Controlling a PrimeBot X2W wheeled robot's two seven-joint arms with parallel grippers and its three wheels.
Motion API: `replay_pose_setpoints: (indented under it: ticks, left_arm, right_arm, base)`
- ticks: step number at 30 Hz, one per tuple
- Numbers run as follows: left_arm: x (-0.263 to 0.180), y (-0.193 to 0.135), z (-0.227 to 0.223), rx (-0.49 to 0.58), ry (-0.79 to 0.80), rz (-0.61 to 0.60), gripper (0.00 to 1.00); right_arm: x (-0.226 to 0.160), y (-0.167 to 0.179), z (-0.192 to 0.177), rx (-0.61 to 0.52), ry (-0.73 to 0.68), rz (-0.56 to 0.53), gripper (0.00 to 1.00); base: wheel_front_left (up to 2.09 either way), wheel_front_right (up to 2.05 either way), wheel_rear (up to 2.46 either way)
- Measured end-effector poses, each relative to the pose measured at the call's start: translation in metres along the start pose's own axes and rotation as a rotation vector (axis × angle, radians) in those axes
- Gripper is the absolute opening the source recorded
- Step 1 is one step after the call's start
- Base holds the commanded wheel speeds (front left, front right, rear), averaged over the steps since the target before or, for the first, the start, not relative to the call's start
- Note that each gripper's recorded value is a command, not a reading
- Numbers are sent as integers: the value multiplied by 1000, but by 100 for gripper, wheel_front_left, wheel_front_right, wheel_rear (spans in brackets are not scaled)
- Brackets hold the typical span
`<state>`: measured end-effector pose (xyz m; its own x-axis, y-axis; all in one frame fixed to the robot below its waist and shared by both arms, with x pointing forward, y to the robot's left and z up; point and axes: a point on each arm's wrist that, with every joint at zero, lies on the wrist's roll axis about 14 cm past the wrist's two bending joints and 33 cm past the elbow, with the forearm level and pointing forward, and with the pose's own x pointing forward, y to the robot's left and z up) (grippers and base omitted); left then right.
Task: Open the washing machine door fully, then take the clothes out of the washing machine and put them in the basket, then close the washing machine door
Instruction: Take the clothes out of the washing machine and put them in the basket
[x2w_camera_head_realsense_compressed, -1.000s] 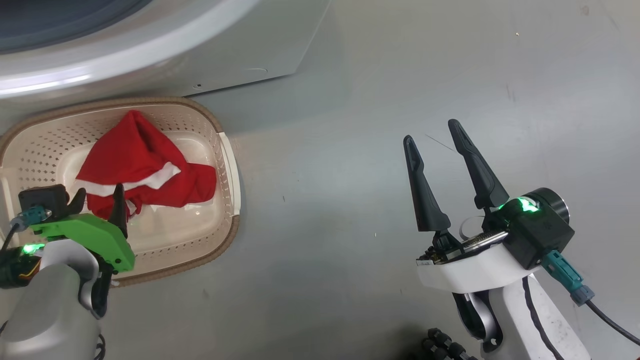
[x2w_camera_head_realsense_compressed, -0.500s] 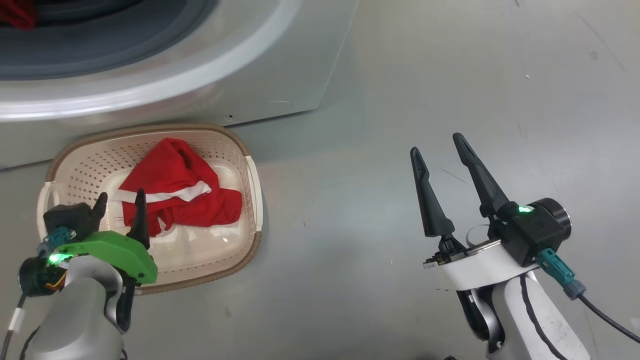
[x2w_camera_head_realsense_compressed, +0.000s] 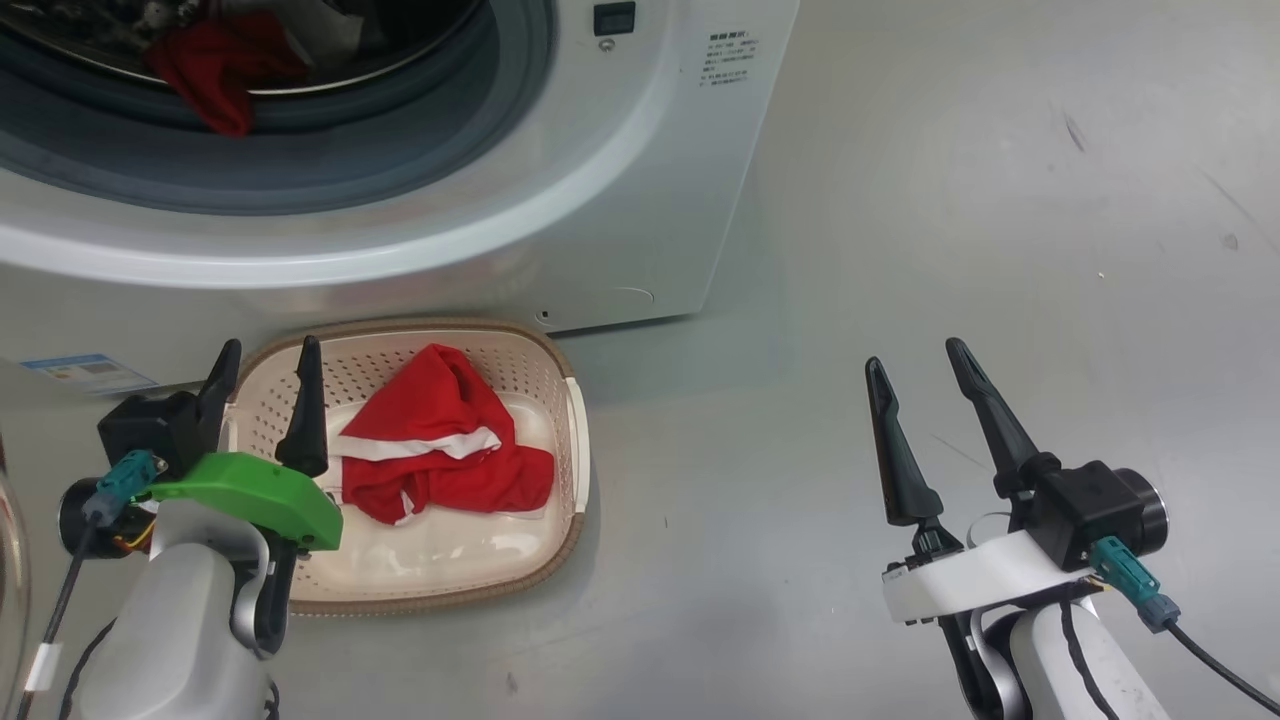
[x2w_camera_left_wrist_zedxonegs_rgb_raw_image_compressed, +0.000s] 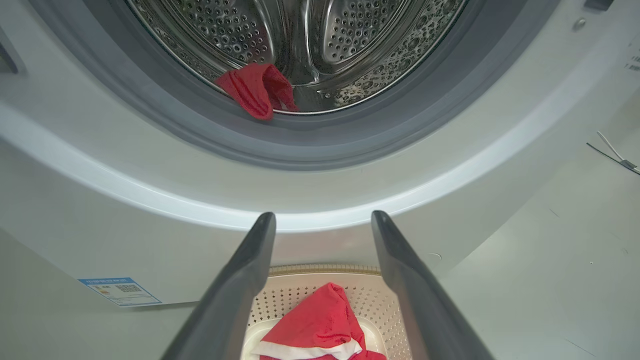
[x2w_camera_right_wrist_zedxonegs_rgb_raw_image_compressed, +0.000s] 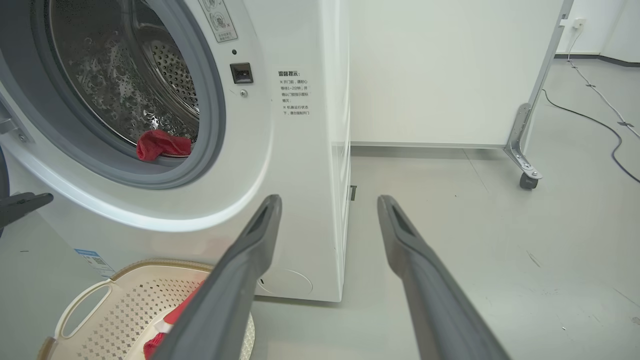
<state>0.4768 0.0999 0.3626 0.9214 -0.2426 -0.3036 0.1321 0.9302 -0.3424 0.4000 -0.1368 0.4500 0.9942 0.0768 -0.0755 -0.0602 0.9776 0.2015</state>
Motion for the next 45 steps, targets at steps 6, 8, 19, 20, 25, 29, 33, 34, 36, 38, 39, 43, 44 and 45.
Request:
replay_pose_setpoints:
  ticks: [6, 8, 19, 20, 25, 29, 33, 34, 36, 38, 39, 43, 44, 45]
  left_arm:
    - [-24, -6, 37, 36, -111, -9, 100]
    - [-35, -6, 42, 46, -132, -2, 100]
    - [-86, -23, 69, 99, -245, -12, 100]
    - [-91, -23, 68, 101, -248, -7, 100]
    - [-117, -23, 65, 118, -261, 11, 100]
    - [-133, -26, 61, 123, -270, 13, 100]
    - [-147, -26, 57, 122, -275, 25, 100]
    - [-150, -27, 56, 122, -275, 26, 100]
    - [-156, -28, 55, 121, -279, 27, 100]
    - [-161, -28, 54, 125, -282, 36, 100]
    - [-163, -28, 54, 125, -287, 36, 100]
    - [-168, -30, 54, 120, -296, 37, 100]
    - [-170, -31, 55, 120, -298, 36, 100]
    - [-170, -31, 55, 119, -299, 34, 100]
  right_arm:
    - [-12, 3, 6, -1, -13, 8, 100]
    - [-16, 5, 9, -3, -18, 15, 100]
    - [-40, 15, 19, -7, -46, 51, 100]
    - [-42, 15, 19, -7, -46, 53, 100]
    - [-55, 20, 20, -9, -50, 73, 100]
    - [-63, 22, 21, -10, -57, 78, 100]
    - [-71, 23, 22, -9, -61, 79, 100]
    - [-73, 22, 21, -8, -61, 75, 100]
    - [-77, 19, 20, -7, -60, 66, 100]
    - [-81, 18, 20, -7, -58, 62, 100]
    - [-82, 18, 20, -6, -59, 62, 100]
    - [-85, 19, 18, -5, -55, 61, 100]
    - [-85, 19, 17, -4, -53, 61, 100]
    - [-85, 18, 18, -4, -54, 60, 100]
  base:
    - [0, 0, 0]
    - [0, 0, 0]
    - [0, 0, 0]
    - [0, 0, 0]
    - [0, 0, 0]
    - [0, 0, 0]
    - [0, 0, 0]
    - [0, 0, 0]
    - [0, 0, 0]
    - [0, 0, 0]
    - [0, 0, 0]
    - [0, 0, 0]
    - [0, 0, 0]
    - [0, 0, 0]
